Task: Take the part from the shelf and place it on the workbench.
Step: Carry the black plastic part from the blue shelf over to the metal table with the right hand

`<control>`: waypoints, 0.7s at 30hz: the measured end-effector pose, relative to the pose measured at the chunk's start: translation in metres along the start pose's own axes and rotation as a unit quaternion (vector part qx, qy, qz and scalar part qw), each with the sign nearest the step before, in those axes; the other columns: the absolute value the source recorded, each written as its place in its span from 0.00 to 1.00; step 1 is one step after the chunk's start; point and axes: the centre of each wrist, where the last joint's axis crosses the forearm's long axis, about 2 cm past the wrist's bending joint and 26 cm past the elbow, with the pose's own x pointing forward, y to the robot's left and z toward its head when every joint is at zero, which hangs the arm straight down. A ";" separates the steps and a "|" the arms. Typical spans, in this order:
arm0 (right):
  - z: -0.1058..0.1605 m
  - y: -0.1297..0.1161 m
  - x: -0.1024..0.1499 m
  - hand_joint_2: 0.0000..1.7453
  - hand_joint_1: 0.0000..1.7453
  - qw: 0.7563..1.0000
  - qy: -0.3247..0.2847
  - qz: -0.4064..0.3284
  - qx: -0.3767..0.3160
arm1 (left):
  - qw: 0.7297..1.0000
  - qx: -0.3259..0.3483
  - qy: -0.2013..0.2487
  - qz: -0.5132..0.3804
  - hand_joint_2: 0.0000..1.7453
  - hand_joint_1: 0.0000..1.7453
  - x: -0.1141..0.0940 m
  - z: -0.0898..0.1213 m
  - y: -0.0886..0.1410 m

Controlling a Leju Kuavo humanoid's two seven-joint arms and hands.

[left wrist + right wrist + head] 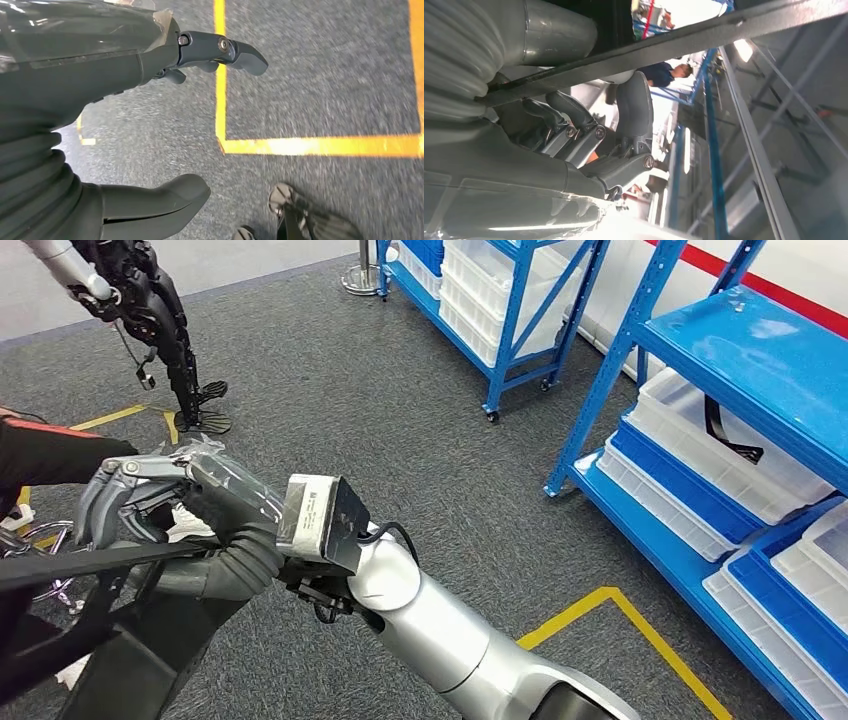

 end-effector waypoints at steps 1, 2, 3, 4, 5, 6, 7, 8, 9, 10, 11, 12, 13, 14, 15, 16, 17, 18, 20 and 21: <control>0.003 -0.004 -0.001 1.00 1.00 1.000 0.005 0.009 -0.006 | 1.000 -0.009 -0.008 -0.004 1.00 0.00 0.000 0.000 0.000; 0.007 -0.010 -0.001 1.00 1.00 1.000 0.010 0.020 -0.013 | 1.000 -0.017 -0.017 -0.009 1.00 0.00 -0.001 0.000 0.001; 0.012 -0.016 -0.002 1.00 1.00 0.999 0.013 0.032 -0.021 | 0.999 -0.025 -0.025 -0.014 1.00 0.00 -0.001 0.000 0.002; 0.016 -0.021 -0.002 1.00 1.00 0.999 0.015 0.043 -0.029 | 0.999 -0.031 -0.032 -0.020 1.00 0.00 -0.002 0.000 0.003; 0.021 -0.027 -0.001 1.00 1.00 0.998 0.017 0.053 -0.038 | 0.998 -0.035 -0.038 -0.026 1.00 0.00 -0.002 -0.001 0.004; 0.026 -0.032 -0.002 1.00 1.00 0.997 0.018 0.061 -0.046 | 0.998 -0.037 -0.043 -0.031 1.00 0.00 -0.002 -0.001 0.004; 0.031 -0.036 -0.002 1.00 1.00 0.996 0.020 0.066 -0.055 | 0.998 -0.037 -0.046 -0.035 1.00 0.00 -0.002 -0.001 0.005; 0.036 -0.038 -0.003 1.00 1.00 0.995 0.022 0.070 -0.062 | 0.997 -0.037 -0.048 -0.038 1.00 0.00 -0.003 -0.001 0.005; 0.040 -0.039 -0.003 1.00 1.00 0.995 0.022 0.071 -0.068 | 0.997 -0.037 -0.049 -0.040 1.00 0.00 -0.004 0.000 0.006; 0.043 -0.039 -0.004 1.00 1.00 0.995 0.021 0.072 -0.072 | 0.997 -0.036 -0.049 -0.042 1.00 0.00 -0.005 0.000 0.006; 0.044 -0.039 -0.003 1.00 1.00 0.994 0.020 0.073 -0.075 | 0.997 -0.035 -0.050 -0.043 1.00 0.00 -0.005 0.000 0.007; 0.046 -0.039 -0.003 1.00 1.00 0.994 0.019 0.073 -0.078 | 0.997 -0.035 -0.051 -0.044 1.00 0.00 -0.005 -0.001 0.008; 0.048 -0.040 -0.003 1.00 1.00 0.994 0.019 0.074 -0.082 | 0.997 -0.035 -0.052 -0.046 1.00 0.00 -0.004 -0.001 0.008; 0.051 -0.040 -0.004 1.00 1.00 0.993 0.020 0.074 -0.086 | 0.997 -0.037 -0.053 -0.047 1.00 0.00 -0.003 -0.001 0.008; 0.054 -0.039 -0.005 1.00 1.00 0.993 0.023 0.074 -0.090 | 0.997 -0.039 -0.054 -0.049 1.00 0.00 -0.003 -0.001 0.008; 0.057 -0.038 -0.006 1.00 1.00 0.992 0.026 0.075 -0.093 | 0.996 -0.042 -0.055 -0.050 1.00 0.00 -0.003 -0.001 0.008; 0.059 -0.036 -0.006 1.00 1.00 0.992 0.029 0.076 -0.095 | 0.996 -0.046 -0.056 -0.051 1.00 0.00 -0.004 -0.001 0.008; 0.059 -0.036 -0.006 1.00 1.00 0.992 0.030 0.078 -0.095 | 0.996 -0.049 -0.058 -0.051 1.00 0.00 -0.004 -0.001 0.009; 0.056 -0.035 -0.003 1.00 1.00 0.992 0.029 0.084 -0.094 | 0.995 -0.055 -0.062 -0.051 1.00 0.00 -0.003 -0.001 0.010; 0.055 -0.035 -0.001 1.00 1.00 0.991 0.029 0.088 -0.093 | 0.995 -0.056 -0.064 -0.052 1.00 0.00 -0.003 -0.002 0.011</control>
